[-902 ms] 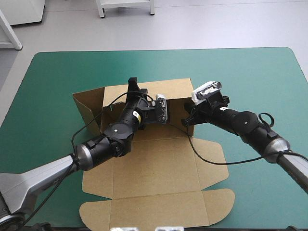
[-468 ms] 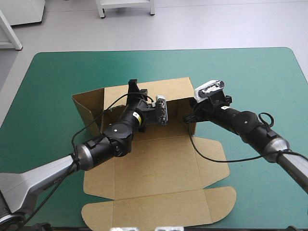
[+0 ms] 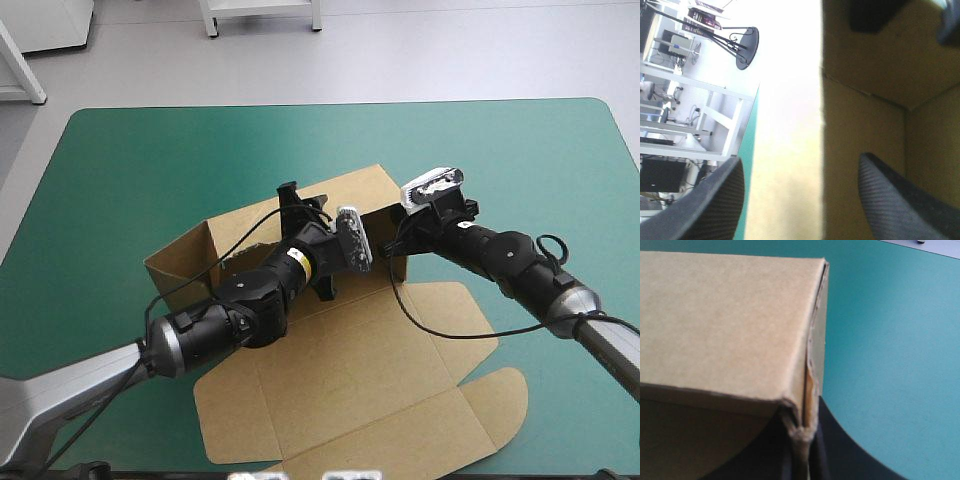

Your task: Fold the box

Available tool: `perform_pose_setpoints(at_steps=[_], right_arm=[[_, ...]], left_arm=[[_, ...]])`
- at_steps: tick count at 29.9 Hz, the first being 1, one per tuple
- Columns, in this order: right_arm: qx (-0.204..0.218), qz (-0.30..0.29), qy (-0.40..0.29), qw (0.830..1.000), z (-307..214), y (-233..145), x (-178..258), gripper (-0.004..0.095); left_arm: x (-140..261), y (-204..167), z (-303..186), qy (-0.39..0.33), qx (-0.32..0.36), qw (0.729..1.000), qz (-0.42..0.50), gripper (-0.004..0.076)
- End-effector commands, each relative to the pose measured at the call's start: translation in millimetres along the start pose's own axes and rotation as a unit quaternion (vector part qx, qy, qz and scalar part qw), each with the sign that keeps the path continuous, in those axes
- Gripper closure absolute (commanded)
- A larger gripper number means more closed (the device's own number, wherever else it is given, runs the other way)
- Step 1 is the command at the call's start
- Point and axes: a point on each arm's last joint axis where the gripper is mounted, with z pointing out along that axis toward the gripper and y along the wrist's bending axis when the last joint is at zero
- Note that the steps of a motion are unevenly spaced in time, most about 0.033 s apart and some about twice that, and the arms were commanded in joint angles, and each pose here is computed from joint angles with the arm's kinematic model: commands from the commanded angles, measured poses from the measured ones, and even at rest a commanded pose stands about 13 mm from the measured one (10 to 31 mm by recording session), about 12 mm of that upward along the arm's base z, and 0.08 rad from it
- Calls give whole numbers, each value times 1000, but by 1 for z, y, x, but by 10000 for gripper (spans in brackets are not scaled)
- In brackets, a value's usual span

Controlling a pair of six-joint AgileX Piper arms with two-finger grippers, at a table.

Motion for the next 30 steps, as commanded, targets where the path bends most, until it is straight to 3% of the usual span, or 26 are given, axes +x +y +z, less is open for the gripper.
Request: perform_pose_setpoints(at_steps=[1,6,12,16,20,25,30], right_arm=[[5,8,-38,999,-11,1,-18,925],[5,8,-36,999,-11,1,-18,926],[5,12,-36,999,-11,1,-18,925],[5,12,-36,999,-11,1,-18,925],[8,14,-37,999,-11,-1,-18,925],[11,36,-43,998,-15,-14,-26,925],[13,40,-33,999,-26,-34,-43,925]], left_arm=[[-20,39,-40,-57,-17,993,-101,247],[-29,66,-61,-59,5,980,-189,247],[-1,137,-73,-7,-85,958,-275,248],[63,189,-78,67,-149,908,-385,248],[137,210,-80,121,-154,847,-494,248],[209,207,-96,150,-164,772,-596,248],[243,187,-107,185,-186,747,-611,248]])
